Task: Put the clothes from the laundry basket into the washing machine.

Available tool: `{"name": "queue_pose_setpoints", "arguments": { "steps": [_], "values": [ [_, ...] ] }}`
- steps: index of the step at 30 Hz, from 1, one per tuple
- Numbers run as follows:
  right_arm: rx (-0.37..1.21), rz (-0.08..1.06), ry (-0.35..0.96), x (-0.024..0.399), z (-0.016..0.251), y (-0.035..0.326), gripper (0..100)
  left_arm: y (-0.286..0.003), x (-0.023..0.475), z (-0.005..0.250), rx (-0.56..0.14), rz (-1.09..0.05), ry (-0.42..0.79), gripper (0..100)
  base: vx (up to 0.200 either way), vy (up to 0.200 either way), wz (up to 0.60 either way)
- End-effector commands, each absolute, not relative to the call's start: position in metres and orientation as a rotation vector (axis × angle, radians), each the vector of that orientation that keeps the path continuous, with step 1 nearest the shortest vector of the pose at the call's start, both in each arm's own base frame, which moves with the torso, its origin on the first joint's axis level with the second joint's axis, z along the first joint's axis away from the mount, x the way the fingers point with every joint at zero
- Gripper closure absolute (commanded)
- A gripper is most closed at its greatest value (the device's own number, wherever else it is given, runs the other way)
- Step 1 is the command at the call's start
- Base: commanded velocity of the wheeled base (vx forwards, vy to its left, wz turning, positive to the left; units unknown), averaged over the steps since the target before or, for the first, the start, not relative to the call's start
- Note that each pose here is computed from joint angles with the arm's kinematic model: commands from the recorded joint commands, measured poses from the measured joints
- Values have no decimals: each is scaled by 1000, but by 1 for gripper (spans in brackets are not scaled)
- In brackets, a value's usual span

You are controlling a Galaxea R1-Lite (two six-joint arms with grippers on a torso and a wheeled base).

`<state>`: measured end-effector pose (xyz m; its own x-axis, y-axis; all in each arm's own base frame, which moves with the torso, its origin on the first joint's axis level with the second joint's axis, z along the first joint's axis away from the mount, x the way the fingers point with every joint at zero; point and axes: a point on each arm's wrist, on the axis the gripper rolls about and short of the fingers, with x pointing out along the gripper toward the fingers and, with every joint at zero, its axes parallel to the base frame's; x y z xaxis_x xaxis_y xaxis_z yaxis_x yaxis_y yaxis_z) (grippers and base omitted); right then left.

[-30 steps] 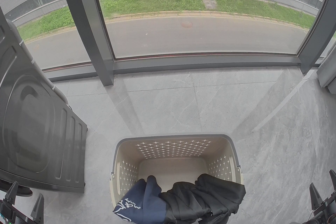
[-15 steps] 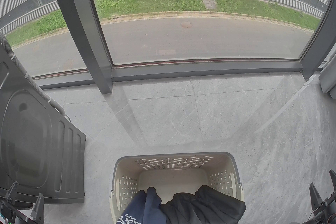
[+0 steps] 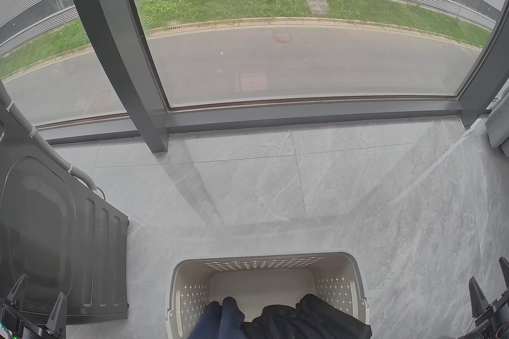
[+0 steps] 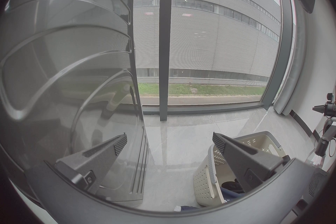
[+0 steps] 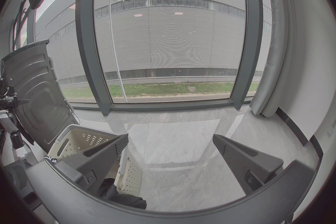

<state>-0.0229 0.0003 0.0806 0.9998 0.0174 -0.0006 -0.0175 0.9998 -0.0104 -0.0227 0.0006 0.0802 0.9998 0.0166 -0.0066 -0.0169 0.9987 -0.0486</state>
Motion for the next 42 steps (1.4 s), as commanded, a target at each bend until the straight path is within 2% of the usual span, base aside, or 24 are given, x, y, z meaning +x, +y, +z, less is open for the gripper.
{"name": "queue_pose_setpoints", "arguments": {
  "steps": [1,32,42],
  "values": [
    [-11,18,0,-23,76,0,0,1,-22,76,-49,17,12,0,0,0,0],
    [-11,18,0,-23,76,0,0,1,-22,76,-49,17,12,0,0,0,0],
    [-11,18,0,-23,76,0,0,1,-22,76,-49,17,12,0,-200,0,0]
  ]
}}
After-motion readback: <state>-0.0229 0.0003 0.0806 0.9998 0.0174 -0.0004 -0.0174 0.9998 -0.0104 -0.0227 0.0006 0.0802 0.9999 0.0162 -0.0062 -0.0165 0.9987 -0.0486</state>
